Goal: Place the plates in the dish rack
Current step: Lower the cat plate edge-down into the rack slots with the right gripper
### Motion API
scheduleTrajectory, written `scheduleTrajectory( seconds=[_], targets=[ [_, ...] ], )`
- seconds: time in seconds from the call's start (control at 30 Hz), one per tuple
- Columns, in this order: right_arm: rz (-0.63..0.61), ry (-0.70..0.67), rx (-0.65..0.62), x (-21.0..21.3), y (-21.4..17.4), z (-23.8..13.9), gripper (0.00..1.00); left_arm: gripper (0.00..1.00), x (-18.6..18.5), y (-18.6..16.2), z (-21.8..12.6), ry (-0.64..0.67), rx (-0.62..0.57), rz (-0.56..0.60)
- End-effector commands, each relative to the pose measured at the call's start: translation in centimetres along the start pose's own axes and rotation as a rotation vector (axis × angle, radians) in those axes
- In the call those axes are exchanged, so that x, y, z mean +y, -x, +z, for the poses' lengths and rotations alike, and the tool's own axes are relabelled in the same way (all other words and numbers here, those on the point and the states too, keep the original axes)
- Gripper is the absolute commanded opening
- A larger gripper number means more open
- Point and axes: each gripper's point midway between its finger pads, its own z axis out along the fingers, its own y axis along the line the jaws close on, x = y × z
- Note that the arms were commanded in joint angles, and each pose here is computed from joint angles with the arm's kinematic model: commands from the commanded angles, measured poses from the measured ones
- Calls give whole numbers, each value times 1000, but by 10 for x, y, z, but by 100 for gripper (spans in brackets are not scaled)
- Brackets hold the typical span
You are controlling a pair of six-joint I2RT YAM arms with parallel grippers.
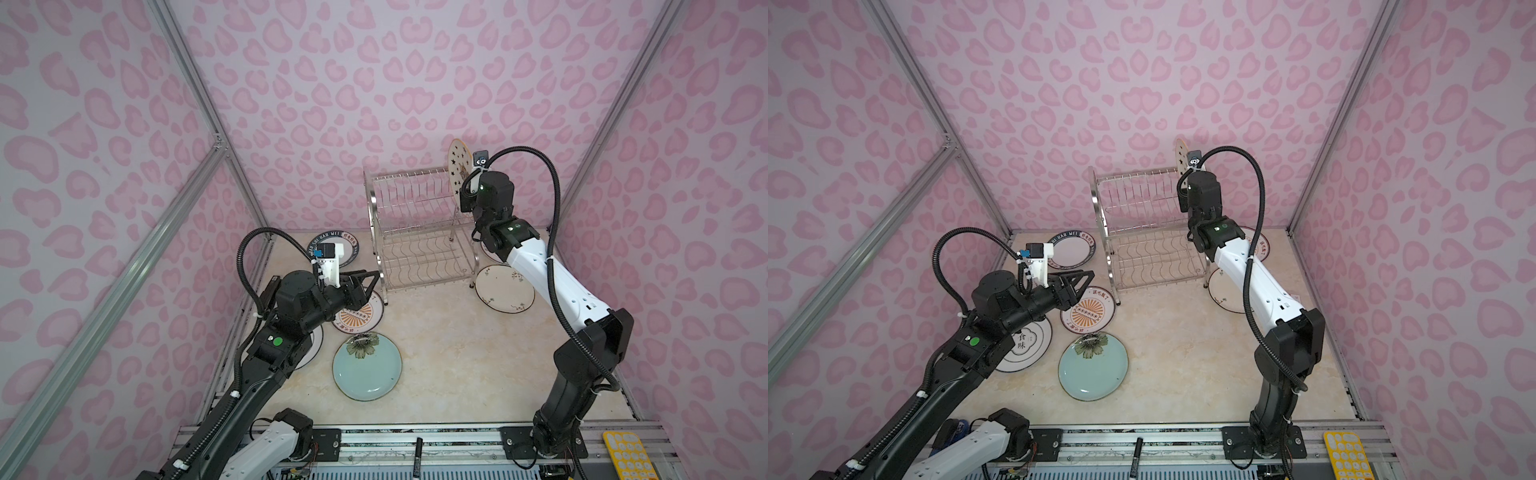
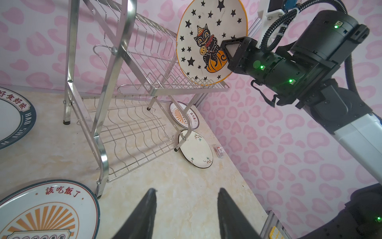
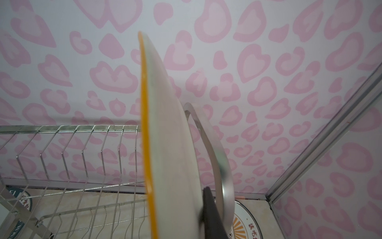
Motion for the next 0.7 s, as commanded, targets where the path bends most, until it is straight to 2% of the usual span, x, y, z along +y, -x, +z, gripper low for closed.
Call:
scheduleTrajectory(
  seconds=[0.0, 0.1, 0.23, 0.37, 0.67],
  targets=[
    [64, 8, -57, -2, 16, -1, 0, 51, -4, 7, -1, -11, -18, 19],
    [74, 20, -41, -1, 14, 0, 1, 50, -5, 7, -1, -13, -17, 19],
    [76, 30, -31, 0, 12, 0, 18, 51, -5, 7, -1, -15, -16, 16],
    [85, 33, -25, -2, 10, 1, 29, 51, -5, 6, -1, -17, -15, 15],
    [99, 32, -32, -8, 14, -2, 42, 51, -5, 5, -1, -15, -11, 15]
  ],
)
